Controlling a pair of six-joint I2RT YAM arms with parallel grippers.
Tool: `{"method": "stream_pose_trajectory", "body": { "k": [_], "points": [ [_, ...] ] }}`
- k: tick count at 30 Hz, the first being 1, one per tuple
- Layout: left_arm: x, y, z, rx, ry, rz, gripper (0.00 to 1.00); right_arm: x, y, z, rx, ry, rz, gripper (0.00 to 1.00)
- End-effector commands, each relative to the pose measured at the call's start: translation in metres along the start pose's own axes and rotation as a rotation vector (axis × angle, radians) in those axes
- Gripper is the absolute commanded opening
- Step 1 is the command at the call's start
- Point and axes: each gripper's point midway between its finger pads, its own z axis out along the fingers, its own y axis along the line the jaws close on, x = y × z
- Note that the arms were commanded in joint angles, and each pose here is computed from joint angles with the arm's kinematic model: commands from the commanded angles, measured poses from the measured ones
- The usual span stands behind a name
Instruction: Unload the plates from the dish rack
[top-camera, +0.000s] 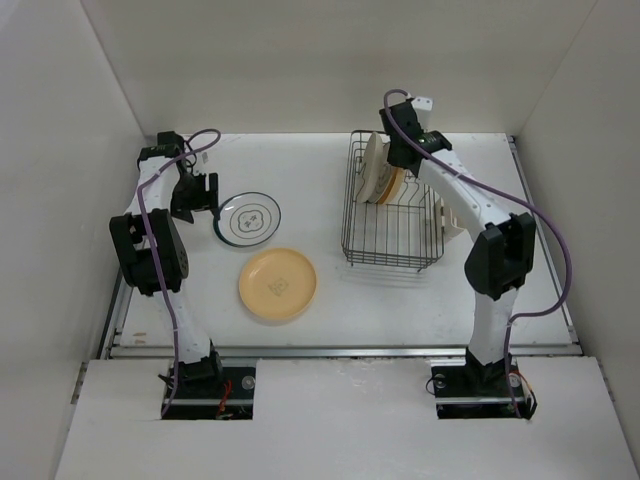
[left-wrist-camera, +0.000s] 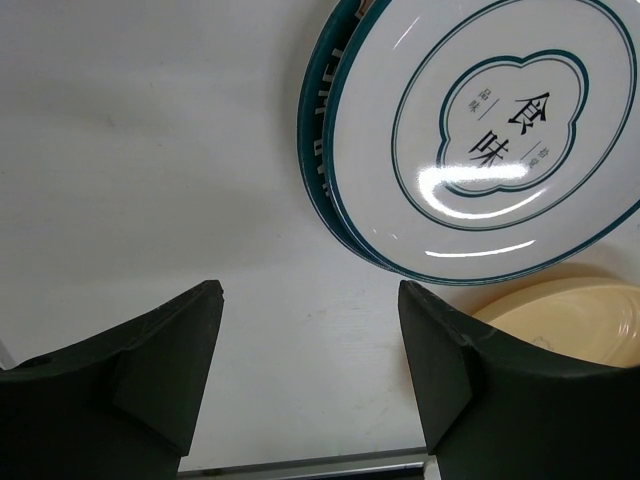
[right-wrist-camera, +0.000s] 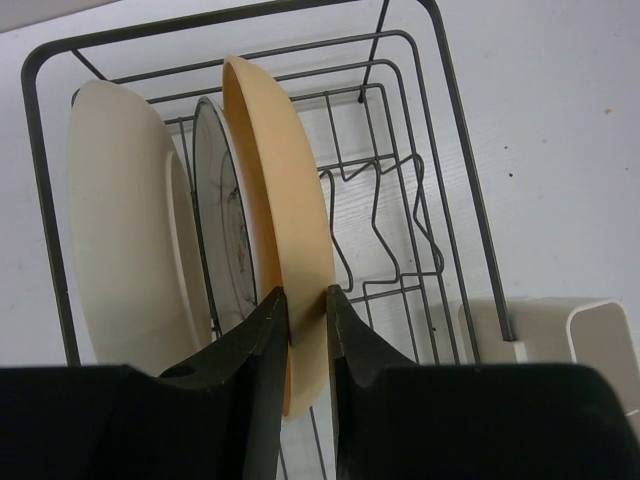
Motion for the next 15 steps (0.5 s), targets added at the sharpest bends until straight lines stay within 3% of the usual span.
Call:
{"method": "stream_pose_trajectory", "body": {
  "k": [1,2,5,11,15],
  "points": [
    [-0.002,-0.002,-0.022,-0.003,-0.048,0.008,0.68,-0.019,-0.006,-0.009,0.022,-0.054,0.018,0.23],
    [-0.002,-0.002,-0.022,-0.003,-0.048,0.008,0.68,-0.016,-0.003,-0.006,0.014,-0.039,-0.001,0.20],
    [0.000,-0.002,-0.022,-0.002,-0.039,0.007,0.68,-0.004,0.000,0.006,0.034,0.002,-0.033,0.00],
    [-0.003,-0.002,-0.024,-0.003,-0.048,0.008,0.68,-0.047,-0.017,-0.017,0.090,-0.110,0.007,0.00],
    [-0.003,-0.002,-0.024,-0.003,-0.048,0.008,0.68,-0.080,-0.035,-0.039,0.183,-0.207,-0.053,0.00]
  ]
}}
